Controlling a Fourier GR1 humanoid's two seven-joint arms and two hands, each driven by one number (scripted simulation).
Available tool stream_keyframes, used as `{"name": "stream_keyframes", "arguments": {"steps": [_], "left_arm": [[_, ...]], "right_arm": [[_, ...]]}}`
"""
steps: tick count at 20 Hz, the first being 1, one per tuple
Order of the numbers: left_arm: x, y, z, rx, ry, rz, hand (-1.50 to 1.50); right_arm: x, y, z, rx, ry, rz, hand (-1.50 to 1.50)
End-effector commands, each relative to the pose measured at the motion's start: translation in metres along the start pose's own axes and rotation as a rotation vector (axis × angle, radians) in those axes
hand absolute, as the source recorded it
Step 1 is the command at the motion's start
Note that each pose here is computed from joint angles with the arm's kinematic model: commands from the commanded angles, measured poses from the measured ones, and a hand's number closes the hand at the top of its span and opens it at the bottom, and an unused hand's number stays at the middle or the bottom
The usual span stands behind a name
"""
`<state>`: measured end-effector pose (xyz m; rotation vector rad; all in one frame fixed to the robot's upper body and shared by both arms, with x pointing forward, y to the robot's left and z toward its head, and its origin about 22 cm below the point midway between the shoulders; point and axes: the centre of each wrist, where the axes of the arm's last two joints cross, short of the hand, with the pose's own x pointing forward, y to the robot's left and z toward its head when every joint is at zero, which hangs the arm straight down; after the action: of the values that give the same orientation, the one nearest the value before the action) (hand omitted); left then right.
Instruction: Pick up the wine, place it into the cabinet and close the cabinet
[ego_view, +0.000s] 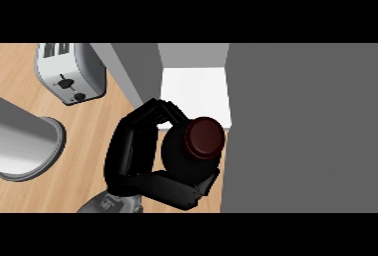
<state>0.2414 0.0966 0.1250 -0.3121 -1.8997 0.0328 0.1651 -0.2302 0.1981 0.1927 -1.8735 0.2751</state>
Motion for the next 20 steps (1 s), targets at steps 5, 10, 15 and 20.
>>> {"name": "stream_keyframes", "arguments": {"steps": [5, 10, 15, 20], "left_arm": [[-0.003, -0.046, -0.021, 0.038, -0.018, -0.05, 1.5], [-0.019, -0.032, -0.036, 0.069, -0.021, -0.1, 1.5], [-0.018, -0.052, -0.039, 0.062, -0.032, -0.108, 1.5], [-0.036, -0.027, -0.046, 0.113, 0.011, -0.072, 1.5]], "right_arm": [[0.022, 0.01, 0.023, 0.043, -0.063, -0.038, -1.5], [0.023, 0.001, 0.029, 0.04, -0.07, -0.026, -1.5], [0.022, 0.005, 0.021, 0.036, -0.072, -0.02, -1.5], [0.025, -0.005, 0.034, 0.044, -0.052, 0.009, -1.5]]}}
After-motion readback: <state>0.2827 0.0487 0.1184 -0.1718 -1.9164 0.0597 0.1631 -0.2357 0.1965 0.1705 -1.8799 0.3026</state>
